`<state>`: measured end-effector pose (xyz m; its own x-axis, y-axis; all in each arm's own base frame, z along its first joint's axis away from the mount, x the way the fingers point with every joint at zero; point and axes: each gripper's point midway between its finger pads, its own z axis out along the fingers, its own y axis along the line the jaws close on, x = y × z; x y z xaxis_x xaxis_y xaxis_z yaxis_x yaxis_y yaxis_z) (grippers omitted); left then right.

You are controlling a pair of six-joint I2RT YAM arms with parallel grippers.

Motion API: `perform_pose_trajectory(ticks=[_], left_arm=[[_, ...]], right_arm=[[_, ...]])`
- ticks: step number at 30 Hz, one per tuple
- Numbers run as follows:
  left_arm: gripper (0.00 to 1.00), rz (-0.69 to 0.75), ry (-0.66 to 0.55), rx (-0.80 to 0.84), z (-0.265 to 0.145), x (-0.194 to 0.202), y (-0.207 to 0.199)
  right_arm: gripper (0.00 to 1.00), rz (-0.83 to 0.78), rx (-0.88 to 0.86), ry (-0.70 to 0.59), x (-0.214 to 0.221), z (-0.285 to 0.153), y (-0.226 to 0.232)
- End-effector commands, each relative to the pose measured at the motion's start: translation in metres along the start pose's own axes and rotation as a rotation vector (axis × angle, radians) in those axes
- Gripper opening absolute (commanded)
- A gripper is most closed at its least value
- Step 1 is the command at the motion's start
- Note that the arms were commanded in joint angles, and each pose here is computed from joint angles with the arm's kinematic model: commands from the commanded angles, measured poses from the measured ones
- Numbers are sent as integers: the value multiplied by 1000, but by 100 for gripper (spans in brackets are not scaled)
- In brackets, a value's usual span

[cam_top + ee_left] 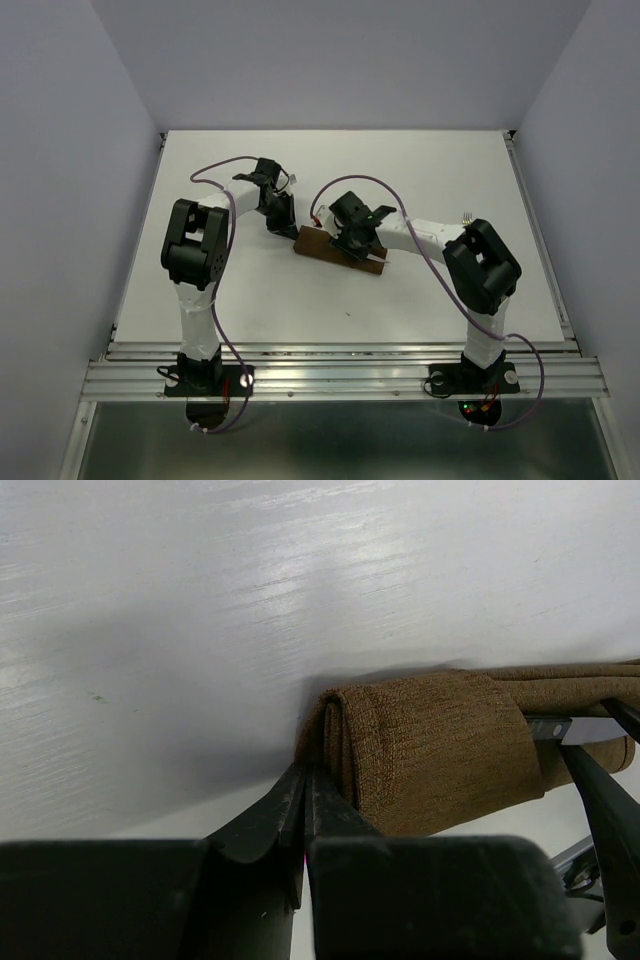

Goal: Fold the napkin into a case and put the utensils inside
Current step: Stuff the knife into the folded napkin.

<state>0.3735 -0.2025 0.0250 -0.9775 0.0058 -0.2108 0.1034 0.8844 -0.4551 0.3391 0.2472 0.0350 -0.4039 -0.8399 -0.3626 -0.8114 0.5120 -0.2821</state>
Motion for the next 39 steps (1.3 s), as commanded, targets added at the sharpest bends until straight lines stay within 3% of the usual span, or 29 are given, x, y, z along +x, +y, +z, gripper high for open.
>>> perform_pose_trajectory(ticks=[1, 6, 12, 23, 39], left_arm=[[13, 29, -16, 14, -8, -7, -9], [13, 32, -20, 17, -9, -8, -10], [13, 34, -15, 25, -7, -9, -14], [13, 62, 5, 40, 3, -17, -28], [13, 65, 20, 35, 8, -19, -26]], right_arm=[[41, 23, 27, -41, -13, -3, -13], [38, 28, 13, -60, -22, 0, -16], [28, 20, -17, -86, -32, -1, -14], [20, -9, 86, -76, -29, -5, -33], [20, -138, 229, -99, -34, -3, -40]])
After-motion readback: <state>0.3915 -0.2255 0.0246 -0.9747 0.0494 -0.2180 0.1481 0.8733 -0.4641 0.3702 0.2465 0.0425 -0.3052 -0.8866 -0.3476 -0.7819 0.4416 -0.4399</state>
